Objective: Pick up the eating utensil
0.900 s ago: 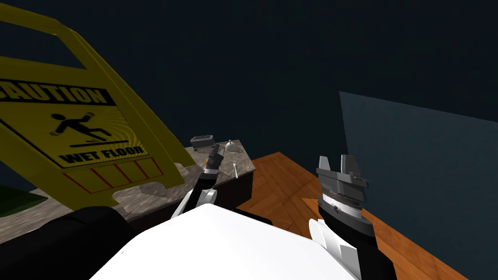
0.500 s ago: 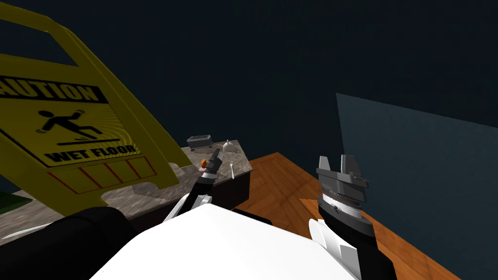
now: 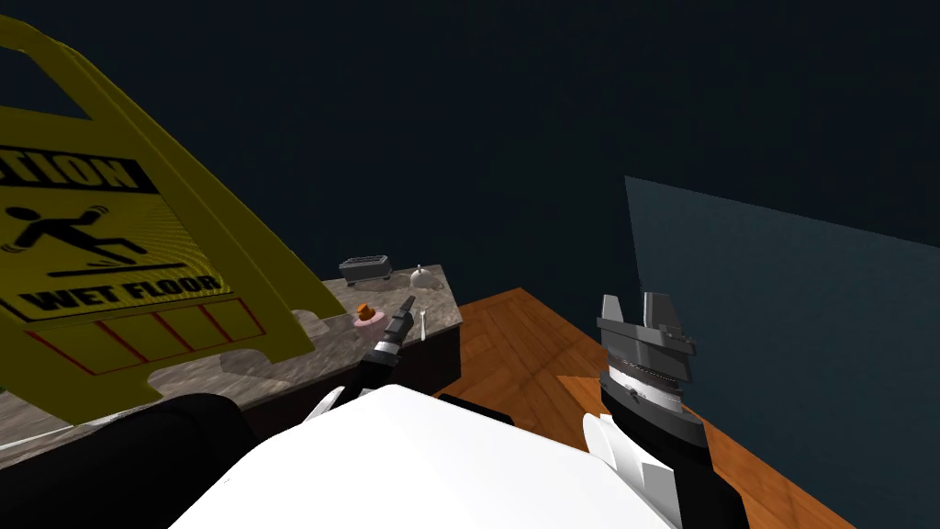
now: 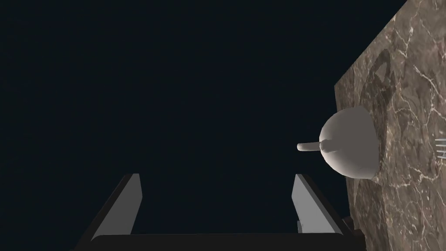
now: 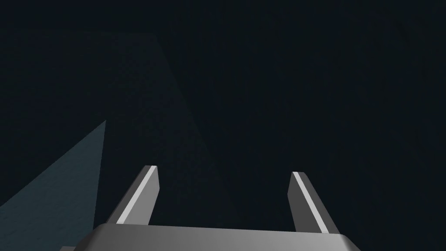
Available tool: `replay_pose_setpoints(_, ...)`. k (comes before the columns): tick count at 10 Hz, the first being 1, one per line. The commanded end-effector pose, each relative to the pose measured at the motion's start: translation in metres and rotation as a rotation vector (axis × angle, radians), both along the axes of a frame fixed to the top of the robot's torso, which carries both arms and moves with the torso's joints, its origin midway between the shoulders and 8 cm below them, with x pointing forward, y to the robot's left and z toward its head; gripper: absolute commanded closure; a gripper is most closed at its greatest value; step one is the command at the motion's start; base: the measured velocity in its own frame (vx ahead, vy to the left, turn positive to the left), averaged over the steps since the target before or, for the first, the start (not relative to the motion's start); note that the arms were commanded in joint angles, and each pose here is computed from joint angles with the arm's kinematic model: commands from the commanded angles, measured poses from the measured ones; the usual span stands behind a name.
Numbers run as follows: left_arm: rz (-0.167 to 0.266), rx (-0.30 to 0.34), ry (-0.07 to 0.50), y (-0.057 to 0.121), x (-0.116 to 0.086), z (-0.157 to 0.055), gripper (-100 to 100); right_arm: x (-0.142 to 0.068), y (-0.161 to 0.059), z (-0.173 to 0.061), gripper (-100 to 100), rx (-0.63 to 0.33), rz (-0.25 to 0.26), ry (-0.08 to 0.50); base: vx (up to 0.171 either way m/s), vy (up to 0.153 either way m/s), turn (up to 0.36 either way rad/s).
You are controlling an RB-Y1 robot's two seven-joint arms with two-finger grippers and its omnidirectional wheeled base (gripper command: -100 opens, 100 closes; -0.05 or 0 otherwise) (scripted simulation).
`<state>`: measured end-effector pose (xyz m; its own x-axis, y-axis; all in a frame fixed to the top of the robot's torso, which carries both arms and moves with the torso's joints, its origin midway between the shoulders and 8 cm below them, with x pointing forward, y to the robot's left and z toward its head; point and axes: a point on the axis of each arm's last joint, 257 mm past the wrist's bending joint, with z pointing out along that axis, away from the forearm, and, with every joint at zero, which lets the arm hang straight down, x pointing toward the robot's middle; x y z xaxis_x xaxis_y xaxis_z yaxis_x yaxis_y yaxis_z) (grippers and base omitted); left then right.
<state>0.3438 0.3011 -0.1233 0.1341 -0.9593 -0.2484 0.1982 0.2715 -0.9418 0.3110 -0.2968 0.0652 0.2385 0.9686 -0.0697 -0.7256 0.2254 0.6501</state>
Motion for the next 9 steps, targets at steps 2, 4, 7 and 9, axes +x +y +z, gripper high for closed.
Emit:
replay_pose_setpoints(2,0.038,0.030,0.136,0.015,-0.020,-0.042,-100,0.000,0.000,0.000,0,0.000,0.000,0.000,0.056,-0.106,-0.034)
replay_pose_setpoints(4,0.062,0.044,0.217,0.024,-0.036,-0.067,-100,0.000,0.000,0.000,0,0.000,0.000,0.000,0.083,-0.178,-0.019)
replay_pose_setpoints(7,0.098,0.072,0.354,0.038,-0.064,-0.105,-100,0.000,0.000,0.000,0,0.000,0.000,0.000,0.041,-0.092,-0.025)
replay_pose_setpoints(9,0.119,0.086,0.439,0.047,-0.087,-0.128,-100,0.000,0.000,0.000,0,0.000,0.000,0.000,0.050,-0.126,-0.026)
